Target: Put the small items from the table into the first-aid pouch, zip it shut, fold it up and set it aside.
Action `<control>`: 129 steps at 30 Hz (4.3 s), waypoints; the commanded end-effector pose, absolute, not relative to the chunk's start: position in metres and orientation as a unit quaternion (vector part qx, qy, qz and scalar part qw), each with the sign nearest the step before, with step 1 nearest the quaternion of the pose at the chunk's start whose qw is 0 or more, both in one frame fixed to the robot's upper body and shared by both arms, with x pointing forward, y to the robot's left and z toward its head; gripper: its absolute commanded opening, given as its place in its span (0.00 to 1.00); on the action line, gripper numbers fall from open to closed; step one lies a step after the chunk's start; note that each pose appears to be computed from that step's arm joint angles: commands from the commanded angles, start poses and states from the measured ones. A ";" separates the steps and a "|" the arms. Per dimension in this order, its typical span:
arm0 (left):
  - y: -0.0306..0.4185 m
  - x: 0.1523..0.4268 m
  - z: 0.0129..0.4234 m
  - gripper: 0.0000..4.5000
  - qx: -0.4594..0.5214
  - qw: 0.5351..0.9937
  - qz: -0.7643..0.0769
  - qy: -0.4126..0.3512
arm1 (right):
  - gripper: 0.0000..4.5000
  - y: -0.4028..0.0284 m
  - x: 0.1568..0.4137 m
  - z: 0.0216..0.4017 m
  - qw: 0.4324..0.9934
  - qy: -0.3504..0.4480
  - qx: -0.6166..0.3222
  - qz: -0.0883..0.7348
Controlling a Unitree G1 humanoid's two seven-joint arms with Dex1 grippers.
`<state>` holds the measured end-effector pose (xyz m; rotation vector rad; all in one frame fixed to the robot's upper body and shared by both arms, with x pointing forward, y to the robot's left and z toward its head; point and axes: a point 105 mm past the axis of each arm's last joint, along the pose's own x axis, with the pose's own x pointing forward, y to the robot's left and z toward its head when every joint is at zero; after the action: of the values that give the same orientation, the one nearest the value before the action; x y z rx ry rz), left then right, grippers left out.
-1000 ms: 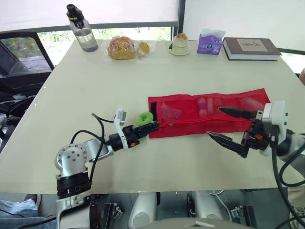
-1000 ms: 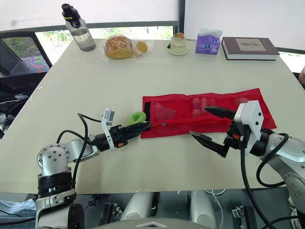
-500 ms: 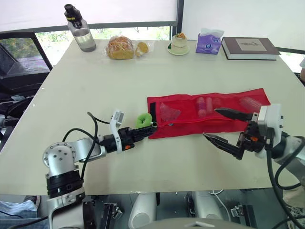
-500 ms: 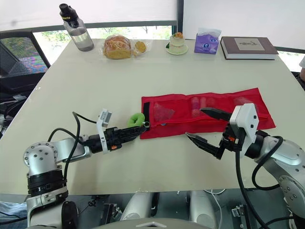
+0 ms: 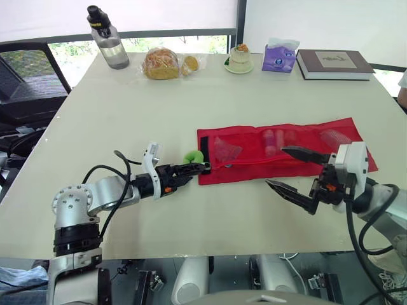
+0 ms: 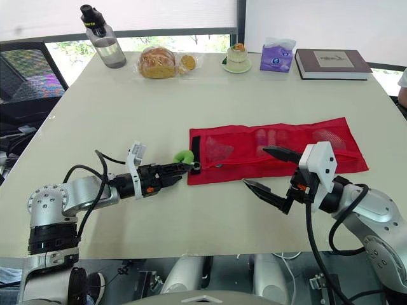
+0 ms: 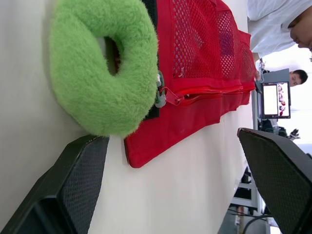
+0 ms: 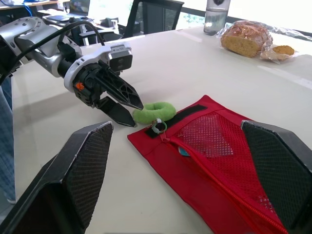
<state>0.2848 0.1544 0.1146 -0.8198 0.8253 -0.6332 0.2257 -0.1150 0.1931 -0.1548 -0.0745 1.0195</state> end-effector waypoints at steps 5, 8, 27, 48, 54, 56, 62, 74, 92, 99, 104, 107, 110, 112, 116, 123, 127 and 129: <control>0.136 0.285 0.103 1.00 -0.411 0.746 -0.307 0.424 | 1.00 -0.103 0.218 0.206 0.863 -0.070 -0.081 0.493; 0.132 0.286 0.102 1.00 -0.408 0.741 -0.313 0.431 | 1.00 -0.101 0.216 0.205 0.859 -0.061 -0.076 0.502; 0.112 0.295 0.120 1.00 -0.435 0.739 -0.345 0.382 | 1.00 -0.096 0.217 0.211 0.847 -0.060 -0.073 0.524; 0.119 0.289 0.115 0.01 -0.433 0.753 -0.331 0.368 | 1.00 -0.097 0.220 0.207 0.849 -0.059 -0.075 0.519; 0.119 0.290 0.114 0.01 -0.431 0.756 -0.329 0.366 | 1.00 -0.096 0.222 0.204 0.849 -0.056 -0.076 0.520; 0.119 0.290 0.113 0.01 -0.428 0.757 -0.329 0.367 | 1.00 -0.095 0.224 0.203 0.851 -0.052 -0.078 0.518; 0.119 0.289 0.106 0.01 -0.403 0.769 -0.330 0.371 | 1.00 -0.079 0.257 0.186 0.864 -0.017 -0.133 0.485; 0.114 0.288 0.098 0.01 -0.360 0.793 -0.334 0.359 | 1.00 0.004 0.326 0.183 0.864 0.059 -0.092 0.491; 0.079 0.282 0.084 0.01 -0.248 0.787 -0.421 0.376 | 1.00 0.023 0.343 0.143 0.835 0.138 -0.171 0.505; 0.081 0.285 0.080 0.01 -0.238 0.788 -0.425 0.376 | 1.00 0.032 0.341 0.123 0.816 0.153 -0.216 0.514; 0.084 0.285 0.080 0.00 -0.236 0.792 -0.422 0.373 | 0.80 0.026 0.347 0.106 0.817 0.197 -0.223 0.494; 0.087 0.285 0.080 0.00 -0.240 0.795 -0.416 0.371 | 0.48 0.028 0.346 0.111 0.817 0.192 -0.208 0.503; 0.090 0.285 0.079 0.00 -0.246 0.798 -0.408 0.369 | 0.19 0.027 0.348 0.116 0.823 0.181 -0.205 0.497; 0.092 0.285 0.079 0.00 -0.251 0.800 -0.403 0.367 | 0.01 0.030 0.351 0.126 0.838 0.174 -0.166 0.489; 0.099 0.285 0.081 0.00 -0.252 0.804 -0.396 0.364 | 0.01 0.023 0.363 0.145 0.872 0.149 -0.108 0.453; 0.127 0.298 0.093 0.00 -0.264 0.822 -0.373 0.339 | 0.01 -0.014 0.366 0.167 0.905 0.122 -0.045 0.405; 0.142 0.306 0.098 0.00 -0.263 0.831 -0.360 0.333 | 0.01 -0.030 0.362 0.177 0.914 0.112 -0.020 0.389; 0.150 0.310 0.097 0.00 -0.259 0.838 -0.348 0.332 | 0.01 -0.037 0.358 0.179 0.917 0.110 -0.012 0.383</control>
<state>0.3056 0.1372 0.0956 -0.5632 0.7173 -0.7758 0.3598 -0.0277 0.1576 -0.0390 0.3029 0.8128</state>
